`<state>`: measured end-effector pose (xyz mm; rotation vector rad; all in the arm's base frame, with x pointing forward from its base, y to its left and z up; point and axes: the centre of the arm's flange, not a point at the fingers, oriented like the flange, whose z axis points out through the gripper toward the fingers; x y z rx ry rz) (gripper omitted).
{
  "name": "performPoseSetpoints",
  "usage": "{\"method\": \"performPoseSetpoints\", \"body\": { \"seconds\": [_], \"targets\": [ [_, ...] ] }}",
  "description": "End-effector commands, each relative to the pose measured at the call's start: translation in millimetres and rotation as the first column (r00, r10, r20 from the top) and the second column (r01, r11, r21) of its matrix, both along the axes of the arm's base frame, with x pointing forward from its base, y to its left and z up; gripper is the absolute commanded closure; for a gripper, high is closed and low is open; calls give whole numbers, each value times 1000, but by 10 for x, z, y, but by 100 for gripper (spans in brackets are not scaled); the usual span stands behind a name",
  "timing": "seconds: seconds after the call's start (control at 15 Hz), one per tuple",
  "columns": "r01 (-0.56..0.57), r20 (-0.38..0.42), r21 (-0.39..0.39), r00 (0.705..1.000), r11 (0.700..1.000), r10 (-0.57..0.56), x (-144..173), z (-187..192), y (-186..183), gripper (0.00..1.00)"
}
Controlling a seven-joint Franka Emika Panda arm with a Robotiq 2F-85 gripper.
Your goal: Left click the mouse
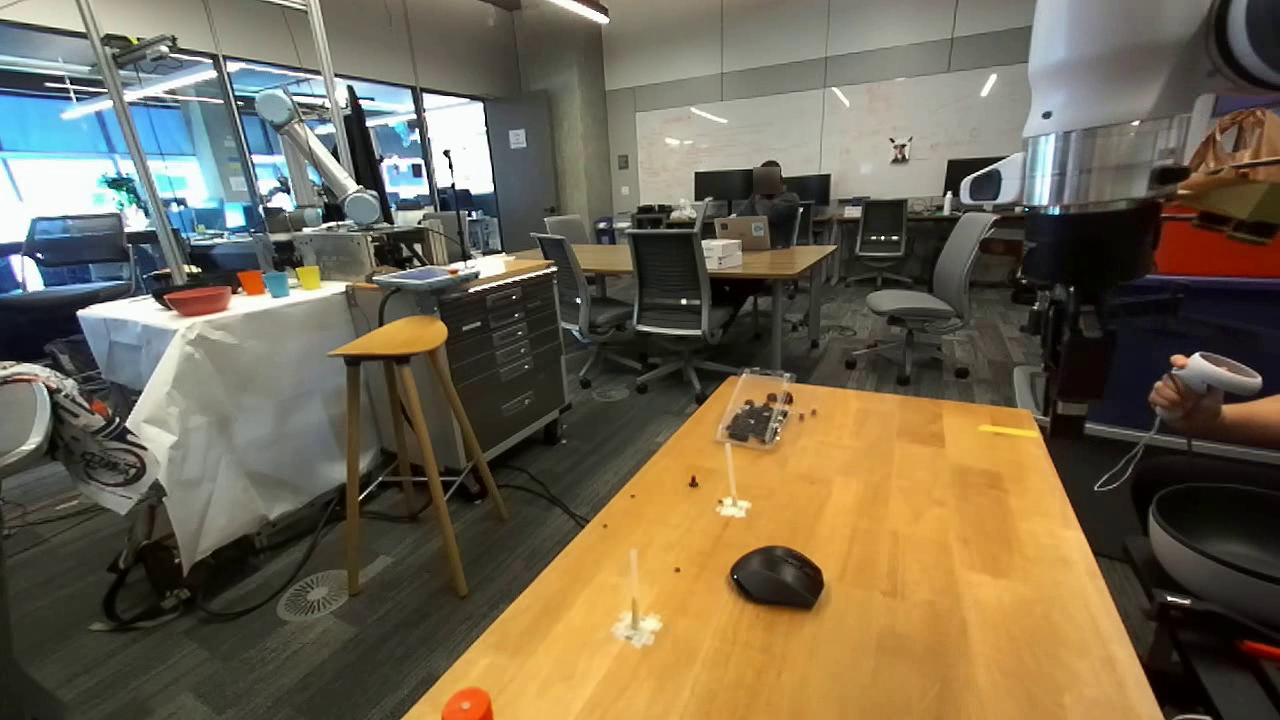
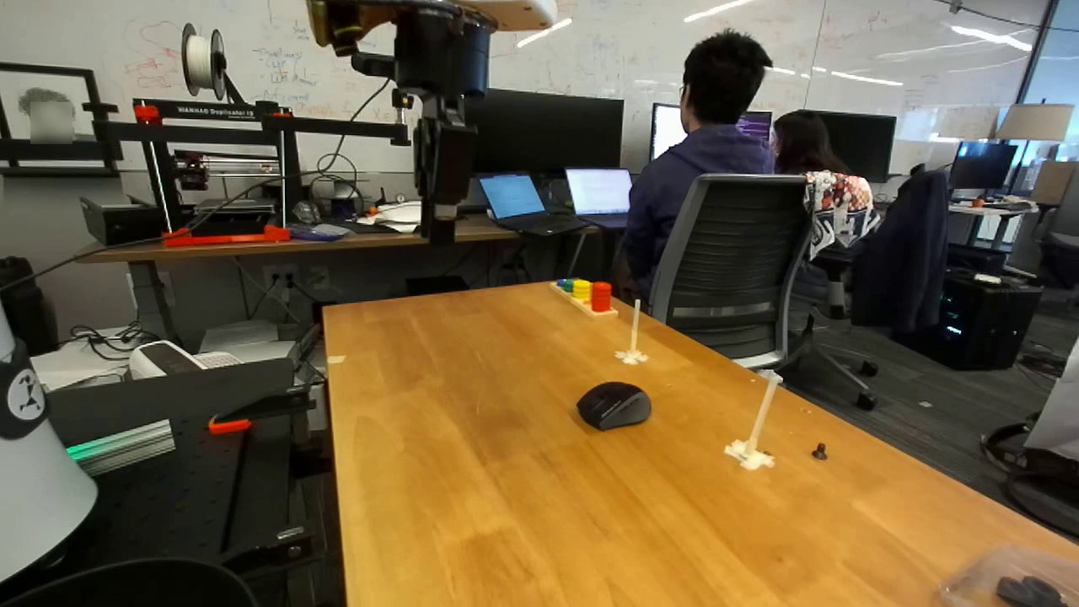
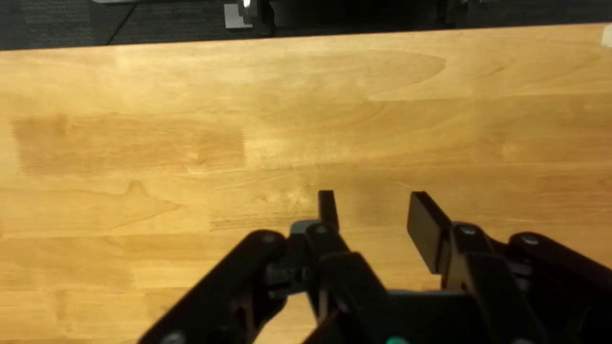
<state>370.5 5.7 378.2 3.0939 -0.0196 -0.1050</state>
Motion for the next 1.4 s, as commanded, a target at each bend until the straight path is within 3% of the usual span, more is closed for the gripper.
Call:
{"method": "performPoseSetpoints", "body": {
  "seconds": [0.0,0.07,0.2,0.87,1.33],
  "targets": [
    [50,46,-10,998,999,-50,307,-240,-62,86],
    [57,52,-11,997,998,-56,377,-311,-67,94],
    [65,59,-15,996,998,-64,526,-454,-72,100],
    [78,58,-100,996,992,-73,1241,-1082,-96,100],
    [94,5,-135,996,986,-94,1631,-1573,-136,100]
  ]
}}
